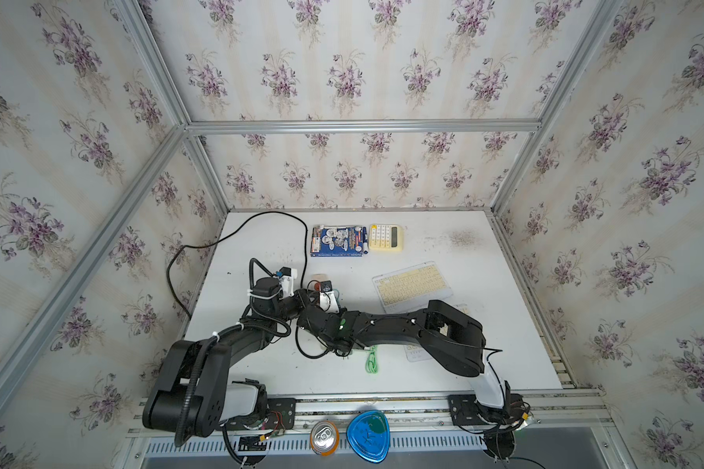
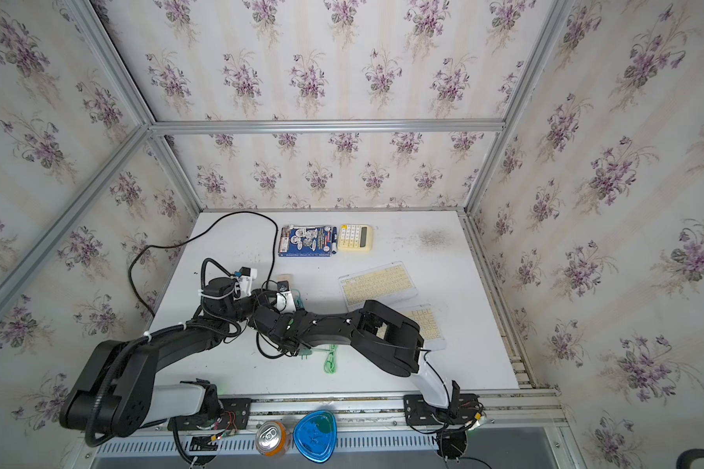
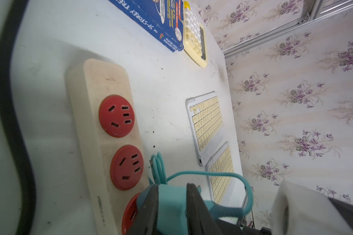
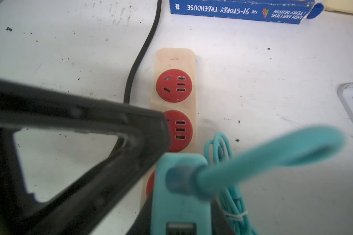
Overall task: Unplug the wireless keyboard
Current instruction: Remove the plug from the socket.
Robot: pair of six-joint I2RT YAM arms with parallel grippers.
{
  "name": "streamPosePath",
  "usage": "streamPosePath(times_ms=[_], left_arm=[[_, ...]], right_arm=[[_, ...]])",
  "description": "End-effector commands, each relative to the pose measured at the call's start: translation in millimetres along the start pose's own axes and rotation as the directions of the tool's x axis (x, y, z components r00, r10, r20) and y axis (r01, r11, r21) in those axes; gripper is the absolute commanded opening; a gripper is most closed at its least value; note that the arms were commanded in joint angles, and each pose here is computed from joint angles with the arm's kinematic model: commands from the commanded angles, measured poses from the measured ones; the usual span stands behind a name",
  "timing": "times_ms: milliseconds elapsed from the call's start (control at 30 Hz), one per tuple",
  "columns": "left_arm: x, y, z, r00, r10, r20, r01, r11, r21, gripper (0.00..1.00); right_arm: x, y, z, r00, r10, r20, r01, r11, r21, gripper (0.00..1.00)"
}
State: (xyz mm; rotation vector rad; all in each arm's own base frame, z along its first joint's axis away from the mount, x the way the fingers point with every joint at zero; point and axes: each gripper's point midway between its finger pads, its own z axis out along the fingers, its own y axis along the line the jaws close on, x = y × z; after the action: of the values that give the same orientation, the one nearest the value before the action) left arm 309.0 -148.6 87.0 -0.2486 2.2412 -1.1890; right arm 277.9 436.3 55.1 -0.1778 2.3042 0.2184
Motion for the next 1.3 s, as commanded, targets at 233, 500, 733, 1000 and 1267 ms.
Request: streamPosePath(times_ms=[233, 500, 733, 1000, 1267], left_arm=[[3.6, 7.2, 13.5, 0.997, -0.053, -0.056, 0.053, 0.999, -0.006, 0.20], [12.9, 27.7, 29.4, 0.984, -0.139, -0.110, 0.136, 0.990, -0.038, 0.15], [18.6, 45.8, 37.3, 0.968, -0.216, -0.129, 0.209, 0.976, -0.062, 0.12], [14.3, 49.0, 31.5, 0.967, -0.231, -0.104, 0.227, 0.973, -0.054, 0.13], [20.6, 59.0, 35.2, 0.958, -0.262, -0.117, 0.254, 0.964, -0.081, 0.12]], right_arm=[[1.1, 4.9, 2.7, 0.999, 0.045, 0.007, -0.045, 0.999, -0.026, 0.00], [2.3, 6.3, -0.7, 0.998, 0.063, -0.004, -0.063, 0.997, -0.051, 0.00], [-1.8, 8.2, -5.4, 0.998, 0.063, -0.006, -0.063, 0.996, -0.066, 0.00], [-3.9, 10.0, -6.4, 0.999, 0.054, 0.003, -0.053, 0.996, -0.068, 0.00], [0.4, 19.6, -9.9, 0.994, 0.102, -0.023, -0.105, 0.981, -0.161, 0.00]])
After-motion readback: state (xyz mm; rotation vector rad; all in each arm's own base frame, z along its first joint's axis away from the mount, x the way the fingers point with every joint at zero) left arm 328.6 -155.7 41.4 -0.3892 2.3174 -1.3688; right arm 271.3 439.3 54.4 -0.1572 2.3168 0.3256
